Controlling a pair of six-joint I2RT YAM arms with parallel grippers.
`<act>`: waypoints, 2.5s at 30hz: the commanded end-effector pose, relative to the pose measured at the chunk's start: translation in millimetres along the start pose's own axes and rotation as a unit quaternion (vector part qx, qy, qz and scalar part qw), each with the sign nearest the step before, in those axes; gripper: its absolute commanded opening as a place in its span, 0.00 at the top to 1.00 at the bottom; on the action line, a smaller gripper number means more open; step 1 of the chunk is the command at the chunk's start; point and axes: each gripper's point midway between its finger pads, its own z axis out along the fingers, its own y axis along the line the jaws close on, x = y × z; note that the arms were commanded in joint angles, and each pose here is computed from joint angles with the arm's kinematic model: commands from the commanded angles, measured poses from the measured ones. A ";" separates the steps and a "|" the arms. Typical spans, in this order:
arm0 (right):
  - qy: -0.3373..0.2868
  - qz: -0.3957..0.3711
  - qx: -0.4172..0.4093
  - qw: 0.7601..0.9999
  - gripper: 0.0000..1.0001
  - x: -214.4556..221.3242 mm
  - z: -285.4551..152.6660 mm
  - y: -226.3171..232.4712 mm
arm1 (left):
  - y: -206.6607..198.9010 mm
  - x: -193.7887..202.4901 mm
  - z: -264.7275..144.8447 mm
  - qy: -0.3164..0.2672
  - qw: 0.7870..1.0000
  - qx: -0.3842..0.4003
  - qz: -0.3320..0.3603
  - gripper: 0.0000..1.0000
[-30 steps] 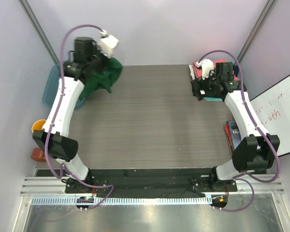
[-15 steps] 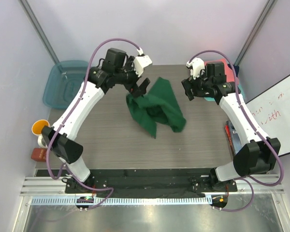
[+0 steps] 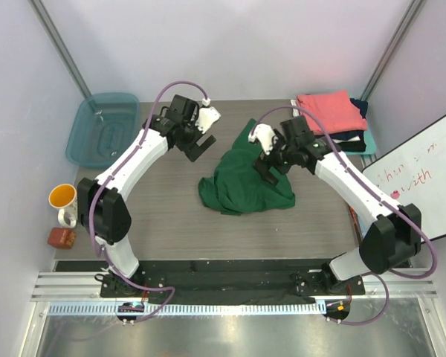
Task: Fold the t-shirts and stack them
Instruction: Flatten out the tshirt
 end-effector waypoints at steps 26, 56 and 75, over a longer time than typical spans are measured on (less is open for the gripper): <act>-0.038 0.012 -0.224 0.974 0.04 -122.4 146.4 112.2 | 112.9 94.9 -27.3 0.022 0.967 -0.196 -0.161 0.00; 0.011 -0.192 -0.001 0.981 0.99 -132.4 121.6 32.0 | 110.7 105.8 -13.1 0.009 0.973 -0.146 -0.176 0.00; -0.309 -0.374 0.405 0.775 0.99 -358.7 -136.3 -73.9 | 124.3 60.3 21.8 -0.025 0.980 -0.112 -0.163 0.00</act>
